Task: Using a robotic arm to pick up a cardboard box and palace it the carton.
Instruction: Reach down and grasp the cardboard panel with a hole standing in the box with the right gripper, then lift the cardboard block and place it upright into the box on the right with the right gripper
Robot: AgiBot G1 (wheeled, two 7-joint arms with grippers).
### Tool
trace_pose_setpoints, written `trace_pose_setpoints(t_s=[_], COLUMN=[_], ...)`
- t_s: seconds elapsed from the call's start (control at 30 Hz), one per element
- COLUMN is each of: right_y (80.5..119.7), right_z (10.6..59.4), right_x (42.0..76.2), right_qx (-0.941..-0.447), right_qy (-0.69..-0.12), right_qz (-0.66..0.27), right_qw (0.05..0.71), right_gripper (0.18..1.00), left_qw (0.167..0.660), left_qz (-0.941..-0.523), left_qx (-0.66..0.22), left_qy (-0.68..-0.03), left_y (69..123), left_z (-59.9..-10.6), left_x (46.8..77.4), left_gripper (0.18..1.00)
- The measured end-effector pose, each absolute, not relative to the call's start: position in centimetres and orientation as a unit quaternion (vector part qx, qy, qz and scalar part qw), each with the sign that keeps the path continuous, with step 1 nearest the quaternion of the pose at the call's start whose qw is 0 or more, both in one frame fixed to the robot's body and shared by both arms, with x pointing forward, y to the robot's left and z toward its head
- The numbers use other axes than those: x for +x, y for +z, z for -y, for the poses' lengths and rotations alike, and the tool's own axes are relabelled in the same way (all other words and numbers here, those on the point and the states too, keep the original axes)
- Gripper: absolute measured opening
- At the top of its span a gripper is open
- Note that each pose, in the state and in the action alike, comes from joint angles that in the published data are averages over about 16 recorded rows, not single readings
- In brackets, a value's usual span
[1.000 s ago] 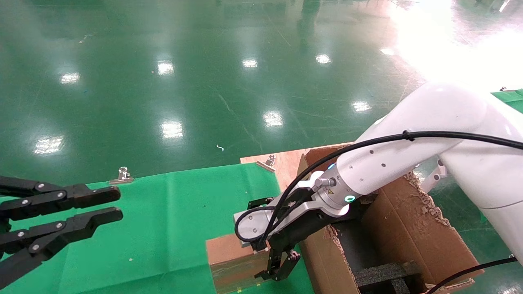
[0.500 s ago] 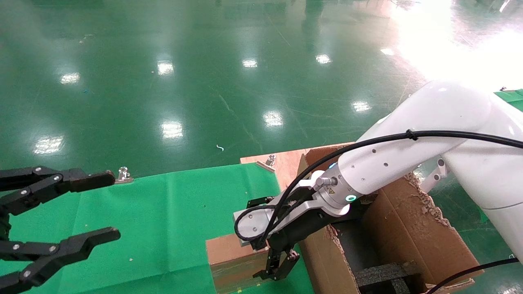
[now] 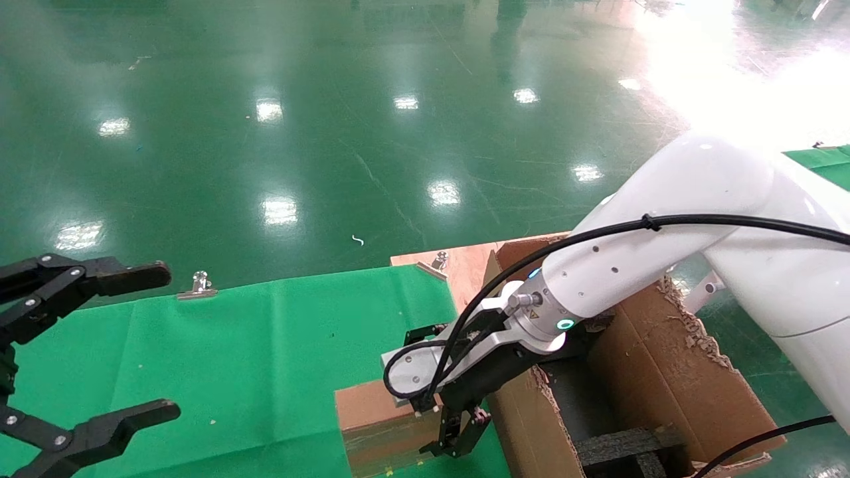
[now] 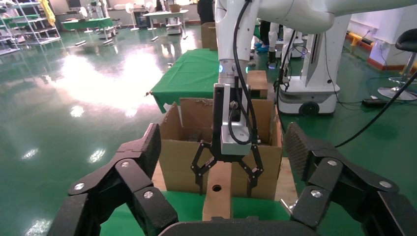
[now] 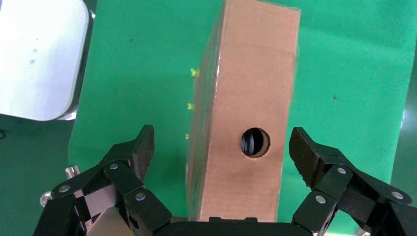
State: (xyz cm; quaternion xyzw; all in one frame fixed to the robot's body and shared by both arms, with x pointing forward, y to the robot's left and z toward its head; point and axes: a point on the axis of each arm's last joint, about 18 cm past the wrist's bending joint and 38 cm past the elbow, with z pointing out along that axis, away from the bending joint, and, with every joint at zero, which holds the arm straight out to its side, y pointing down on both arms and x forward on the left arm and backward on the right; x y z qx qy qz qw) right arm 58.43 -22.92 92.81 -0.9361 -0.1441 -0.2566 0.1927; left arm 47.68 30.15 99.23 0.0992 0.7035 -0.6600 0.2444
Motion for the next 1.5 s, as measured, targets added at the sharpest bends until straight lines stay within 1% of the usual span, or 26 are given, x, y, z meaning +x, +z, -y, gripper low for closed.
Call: trace_pose_setpoints(t_s=[0.17,0.33,0.53,0.73,0.93,1.13,1.27,1.5], right_y=[92.73,92.73,92.78,92.81,92.82,92.82,92.83,92.83], right_z=[22.88,22.88,22.89,22.9,22.91,22.92,22.93,22.92], right_x=[58.48,58.49,58.47,58.45,58.44,58.43,58.42,58.41], right_qx=[-0.936,-0.936,-0.936,-0.936,-0.936,-0.936,-0.936,-0.936], right_qy=[-0.256,-0.256,-0.257,-0.257,-0.258,-0.258,-0.258,-0.257], right_qz=[0.146,0.146,0.146,0.146,0.146,0.146,0.146,0.146], right_qw=[0.19,0.19,0.19,0.19,0.191,0.191,0.191,0.191], right_gripper=[1.001,1.0,0.986,0.948,0.874,0.766,0.664,0.524], left_qw=[0.244,0.244,0.244,0.244,0.245,0.245,0.245,0.245], left_qz=[-0.703,-0.703,-0.703,-0.703,-0.703,-0.703,-0.703,-0.703], left_qx=[0.099,0.099,0.099,0.099,0.099,0.099,0.099,0.099], left_qy=[-0.66,-0.66,-0.66,-0.66,-0.66,-0.66,-0.66,-0.66], left_y=[99.23,99.22,99.23,99.23,99.23,99.23,99.23,99.23], left_z=[-30.16,-30.16,-30.16,-30.16,-30.16,-30.16,-30.16,-30.16], left_x=[47.68,47.68,47.68,47.68,47.68,47.68,47.68,47.68], left_gripper=[0.911,0.962,0.99,1.001,1.001,1.001,1.001,1.001])
